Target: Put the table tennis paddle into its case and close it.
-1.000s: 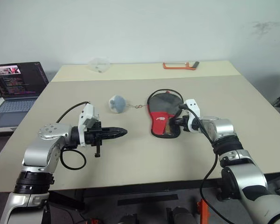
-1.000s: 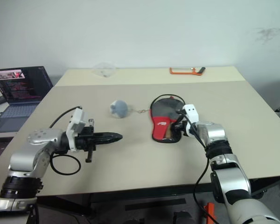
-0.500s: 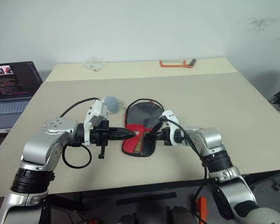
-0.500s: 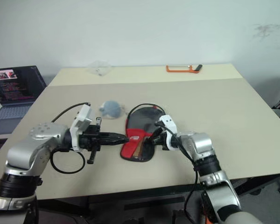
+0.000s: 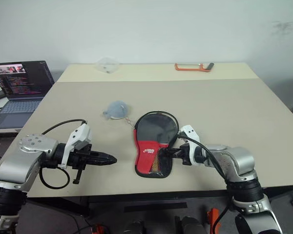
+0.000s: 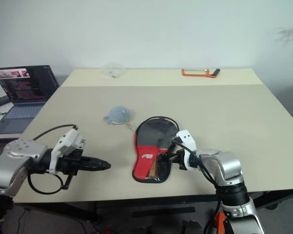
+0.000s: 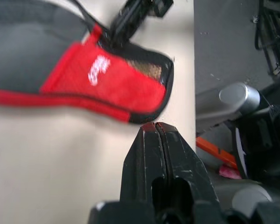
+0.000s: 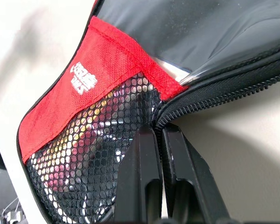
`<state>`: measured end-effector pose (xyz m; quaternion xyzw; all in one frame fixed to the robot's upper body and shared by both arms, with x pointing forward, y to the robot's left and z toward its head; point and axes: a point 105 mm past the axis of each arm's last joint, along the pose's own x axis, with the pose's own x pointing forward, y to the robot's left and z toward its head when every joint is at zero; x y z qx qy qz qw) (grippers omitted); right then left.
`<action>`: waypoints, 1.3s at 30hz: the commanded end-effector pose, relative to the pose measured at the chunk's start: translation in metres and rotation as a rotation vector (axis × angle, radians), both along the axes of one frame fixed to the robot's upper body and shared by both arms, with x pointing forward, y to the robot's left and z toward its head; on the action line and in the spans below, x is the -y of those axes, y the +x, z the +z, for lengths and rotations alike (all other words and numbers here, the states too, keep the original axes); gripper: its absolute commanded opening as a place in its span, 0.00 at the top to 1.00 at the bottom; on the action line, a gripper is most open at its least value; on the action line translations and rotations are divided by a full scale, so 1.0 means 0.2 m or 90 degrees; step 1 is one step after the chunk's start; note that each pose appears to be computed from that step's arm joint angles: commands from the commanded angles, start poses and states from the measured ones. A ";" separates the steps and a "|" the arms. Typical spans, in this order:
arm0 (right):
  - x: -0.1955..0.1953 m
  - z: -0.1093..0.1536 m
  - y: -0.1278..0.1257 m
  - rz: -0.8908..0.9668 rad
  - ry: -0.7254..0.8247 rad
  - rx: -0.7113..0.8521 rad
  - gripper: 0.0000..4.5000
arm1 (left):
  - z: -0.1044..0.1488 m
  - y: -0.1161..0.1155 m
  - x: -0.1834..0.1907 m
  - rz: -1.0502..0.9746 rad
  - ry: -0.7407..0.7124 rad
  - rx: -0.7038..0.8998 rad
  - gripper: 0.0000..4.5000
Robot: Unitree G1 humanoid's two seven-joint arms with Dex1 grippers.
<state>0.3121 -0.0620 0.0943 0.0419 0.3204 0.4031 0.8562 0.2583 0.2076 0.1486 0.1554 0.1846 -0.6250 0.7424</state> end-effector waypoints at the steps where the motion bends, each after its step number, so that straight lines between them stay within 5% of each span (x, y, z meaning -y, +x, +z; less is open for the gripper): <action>1: 0.02 0.02 -0.06 0.014 0.000 -0.005 1.00 | -0.01 -0.03 0.01 -0.034 -0.004 0.010 1.00; 11: 0.10 0.03 -0.14 0.015 -0.024 -0.018 1.00 | -0.09 -0.07 -0.01 -0.053 -0.003 -0.001 1.00; 28: 0.14 0.04 -0.09 -0.028 -0.032 -0.005 1.00 | -0.15 -0.07 -0.03 -0.049 -0.010 0.009 1.00; 32: 0.15 0.06 -0.14 -0.001 -0.051 0.015 0.81 | -0.15 -0.06 -0.02 -0.046 -0.012 0.012 1.00; 39: 0.18 0.13 -0.21 0.052 -0.090 0.060 0.30 | -0.11 -0.04 0.04 -0.043 -0.021 0.023 1.00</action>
